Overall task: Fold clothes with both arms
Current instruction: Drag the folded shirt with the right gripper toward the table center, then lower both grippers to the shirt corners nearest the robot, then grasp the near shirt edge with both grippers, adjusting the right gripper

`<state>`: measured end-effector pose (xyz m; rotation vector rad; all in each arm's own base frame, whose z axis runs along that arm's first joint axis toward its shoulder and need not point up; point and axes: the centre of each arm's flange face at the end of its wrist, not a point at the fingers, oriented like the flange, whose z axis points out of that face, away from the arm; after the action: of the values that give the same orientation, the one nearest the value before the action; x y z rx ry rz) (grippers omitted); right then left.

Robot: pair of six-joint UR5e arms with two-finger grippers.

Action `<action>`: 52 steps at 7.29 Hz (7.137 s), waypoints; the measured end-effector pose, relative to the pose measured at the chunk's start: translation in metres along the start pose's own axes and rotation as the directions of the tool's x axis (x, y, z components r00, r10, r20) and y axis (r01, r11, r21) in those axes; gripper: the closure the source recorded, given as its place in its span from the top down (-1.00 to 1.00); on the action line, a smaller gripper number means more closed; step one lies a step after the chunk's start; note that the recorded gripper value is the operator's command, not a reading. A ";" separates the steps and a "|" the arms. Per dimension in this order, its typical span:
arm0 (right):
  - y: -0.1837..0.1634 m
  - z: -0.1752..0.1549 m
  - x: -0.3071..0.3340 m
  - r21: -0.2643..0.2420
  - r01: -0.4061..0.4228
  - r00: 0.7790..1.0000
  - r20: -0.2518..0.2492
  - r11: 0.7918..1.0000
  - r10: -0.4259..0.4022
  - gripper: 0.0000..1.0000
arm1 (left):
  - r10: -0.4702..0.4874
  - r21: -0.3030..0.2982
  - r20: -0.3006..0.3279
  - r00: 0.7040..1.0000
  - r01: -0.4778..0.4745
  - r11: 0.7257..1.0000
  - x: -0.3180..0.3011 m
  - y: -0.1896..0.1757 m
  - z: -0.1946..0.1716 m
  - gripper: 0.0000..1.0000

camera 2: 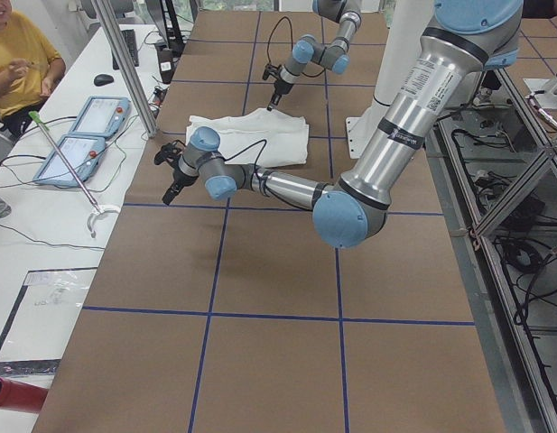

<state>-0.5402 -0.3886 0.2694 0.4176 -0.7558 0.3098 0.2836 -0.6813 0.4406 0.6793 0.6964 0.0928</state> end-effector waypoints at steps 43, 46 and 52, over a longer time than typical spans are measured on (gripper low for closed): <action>0.092 -0.068 0.044 -0.115 -0.102 0.983 0.140 0.988 0.117 1.00 | -0.516 -0.365 -0.168 0.840 0.433 0.824 0.377 0.241 -0.136 0.50; 0.098 -0.067 0.043 -0.123 -0.105 0.983 0.135 0.987 0.122 1.00 | -0.499 -0.365 -0.174 0.849 0.415 0.833 0.380 0.241 -0.133 0.15; 0.111 -0.068 0.038 -0.149 -0.182 0.972 0.121 0.972 0.201 0.70 | -0.495 -0.374 -0.176 0.851 0.407 0.833 0.391 0.242 -0.127 -1.00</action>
<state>-0.5197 -0.2547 0.2800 0.2367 -0.9476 0.4110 0.5404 -0.3060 0.2963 0.1665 1.0625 -0.1457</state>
